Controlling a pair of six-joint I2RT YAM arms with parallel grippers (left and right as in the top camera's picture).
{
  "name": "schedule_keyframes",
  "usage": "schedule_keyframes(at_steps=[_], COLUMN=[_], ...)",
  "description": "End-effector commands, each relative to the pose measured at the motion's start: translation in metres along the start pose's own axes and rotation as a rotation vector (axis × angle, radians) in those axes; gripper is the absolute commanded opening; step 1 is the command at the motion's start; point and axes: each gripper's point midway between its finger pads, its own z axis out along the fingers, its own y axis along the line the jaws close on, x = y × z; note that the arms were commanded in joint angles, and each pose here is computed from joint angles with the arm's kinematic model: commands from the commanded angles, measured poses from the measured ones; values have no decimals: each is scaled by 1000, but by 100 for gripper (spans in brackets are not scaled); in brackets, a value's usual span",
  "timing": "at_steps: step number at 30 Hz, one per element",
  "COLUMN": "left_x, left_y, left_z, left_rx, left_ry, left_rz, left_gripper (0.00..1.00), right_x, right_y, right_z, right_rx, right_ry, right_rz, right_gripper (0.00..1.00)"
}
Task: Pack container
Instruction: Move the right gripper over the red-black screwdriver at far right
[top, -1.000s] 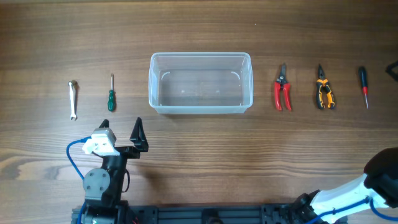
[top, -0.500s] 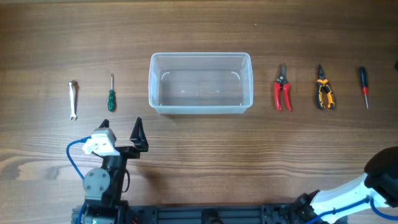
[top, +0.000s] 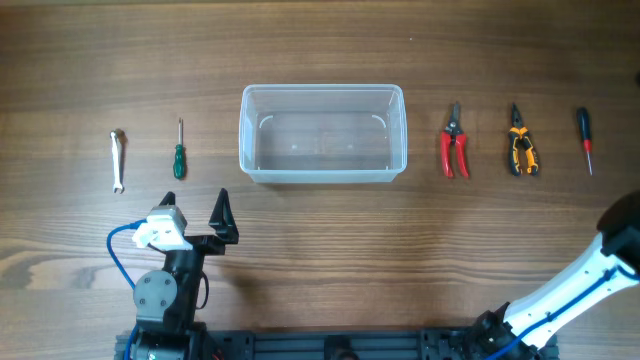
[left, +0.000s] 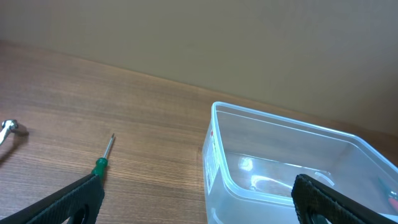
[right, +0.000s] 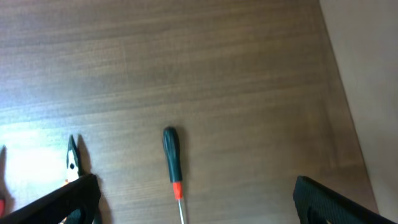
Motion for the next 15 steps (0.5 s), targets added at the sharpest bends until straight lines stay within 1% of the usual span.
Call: schedule_keyframes(at_steps=[1,4,8,12,15], left_x=[0,0,0,0,0], left_y=[-1,-1,-1,-1,-1], left_z=[0,0,0,0,0], left_rx=[8,8,8,8,8], left_ry=[-3,-3,-3,-3,-3], left_rz=[9,9,9,9,9], left_gripper=[100,100,100,100,100], right_x=[-20,-5,28,60,70], right_y=[7,12,9,6,9], right_z=[5,26,54,71,84], right_rx=[10,-14,17,37,10], right_ry=[-25,41,194,331,363], right_rz=[-20,-17,1,9,-13], right_gripper=[100,100,100,100,100])
